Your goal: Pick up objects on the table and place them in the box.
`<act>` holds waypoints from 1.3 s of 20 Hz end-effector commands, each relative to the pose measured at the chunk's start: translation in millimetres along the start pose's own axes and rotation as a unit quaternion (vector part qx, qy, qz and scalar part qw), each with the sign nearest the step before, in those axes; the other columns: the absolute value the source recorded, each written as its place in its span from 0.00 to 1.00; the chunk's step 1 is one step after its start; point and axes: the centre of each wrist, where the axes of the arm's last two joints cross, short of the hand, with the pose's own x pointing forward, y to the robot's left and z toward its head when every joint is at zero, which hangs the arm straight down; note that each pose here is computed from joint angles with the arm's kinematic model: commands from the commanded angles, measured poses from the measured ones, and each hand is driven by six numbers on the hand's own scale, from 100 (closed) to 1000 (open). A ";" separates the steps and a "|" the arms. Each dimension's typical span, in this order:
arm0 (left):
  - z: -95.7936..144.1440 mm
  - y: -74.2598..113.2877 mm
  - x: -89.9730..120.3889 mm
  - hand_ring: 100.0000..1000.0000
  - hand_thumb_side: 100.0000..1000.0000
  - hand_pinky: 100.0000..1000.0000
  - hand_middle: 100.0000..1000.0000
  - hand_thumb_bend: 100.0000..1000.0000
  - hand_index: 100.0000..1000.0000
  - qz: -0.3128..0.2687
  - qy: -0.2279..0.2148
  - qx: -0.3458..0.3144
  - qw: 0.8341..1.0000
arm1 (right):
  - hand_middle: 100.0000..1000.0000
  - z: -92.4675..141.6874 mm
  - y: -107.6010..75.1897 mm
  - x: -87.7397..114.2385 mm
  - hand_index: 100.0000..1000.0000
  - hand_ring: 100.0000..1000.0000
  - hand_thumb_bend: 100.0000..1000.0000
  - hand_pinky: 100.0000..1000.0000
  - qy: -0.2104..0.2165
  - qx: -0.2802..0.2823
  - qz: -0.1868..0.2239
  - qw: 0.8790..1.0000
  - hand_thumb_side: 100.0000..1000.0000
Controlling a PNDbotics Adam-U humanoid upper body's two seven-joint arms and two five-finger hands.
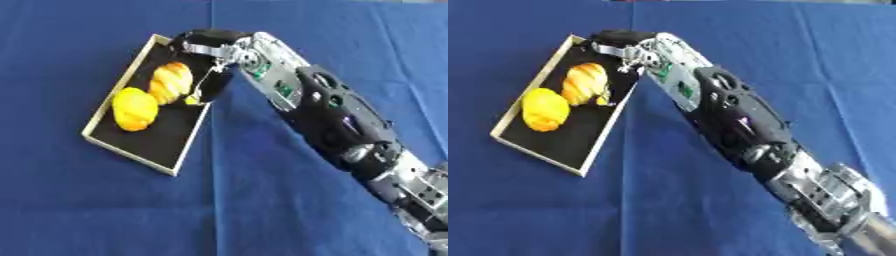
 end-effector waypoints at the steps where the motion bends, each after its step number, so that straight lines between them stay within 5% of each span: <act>1: -4.0 2.4 6.1 0.82 0.71 0.84 0.76 0.56 0.82 -0.003 -0.011 -0.002 1.000 | 0.86 9.9 -23.8 4.3 0.94 0.97 0.29 0.93 -0.007 -0.028 0.025 0.999 0.23; 8: -3.5 3.6 5.8 0.82 0.71 0.84 0.76 0.55 0.82 -0.003 -0.009 0.000 1.000 | 0.84 40.6 -52.3 16.2 0.91 0.94 0.29 0.91 -0.007 -0.099 0.036 0.994 0.24; 13: -3.3 4.7 5.6 0.82 0.71 0.84 0.76 0.55 0.82 -0.006 -0.010 0.003 1.000 | 0.81 95.5 -77.2 34.6 0.87 0.92 0.20 0.90 -0.020 -0.175 0.015 0.984 0.29; 14: -3.2 5.5 5.6 0.82 0.71 0.84 0.76 0.55 0.82 -0.008 -0.010 0.004 1.000 | 0.80 109.8 -81.0 36.6 0.85 0.91 0.08 0.89 -0.023 -0.193 0.011 0.981 0.34; 19: -3.0 8.8 5.4 0.82 0.71 0.84 0.76 0.55 0.82 -0.017 -0.015 0.010 1.000 | 0.79 185.4 -87.7 40.3 0.83 0.87 0.00 0.87 -0.035 -0.309 -0.028 0.950 0.54; 23: -2.8 10.2 5.2 0.82 0.71 0.84 0.76 0.55 0.82 -0.024 -0.019 0.014 0.999 | 0.82 213.5 -78.7 14.8 0.84 0.87 0.00 0.87 -0.033 -0.410 -0.068 0.909 0.64; 26: -2.4 10.1 4.9 0.82 0.71 0.84 0.76 0.55 0.82 -0.027 -0.020 0.014 0.999 | 0.84 225.8 -62.8 -0.6 0.85 0.88 0.00 0.87 -0.029 -0.447 -0.090 0.890 0.66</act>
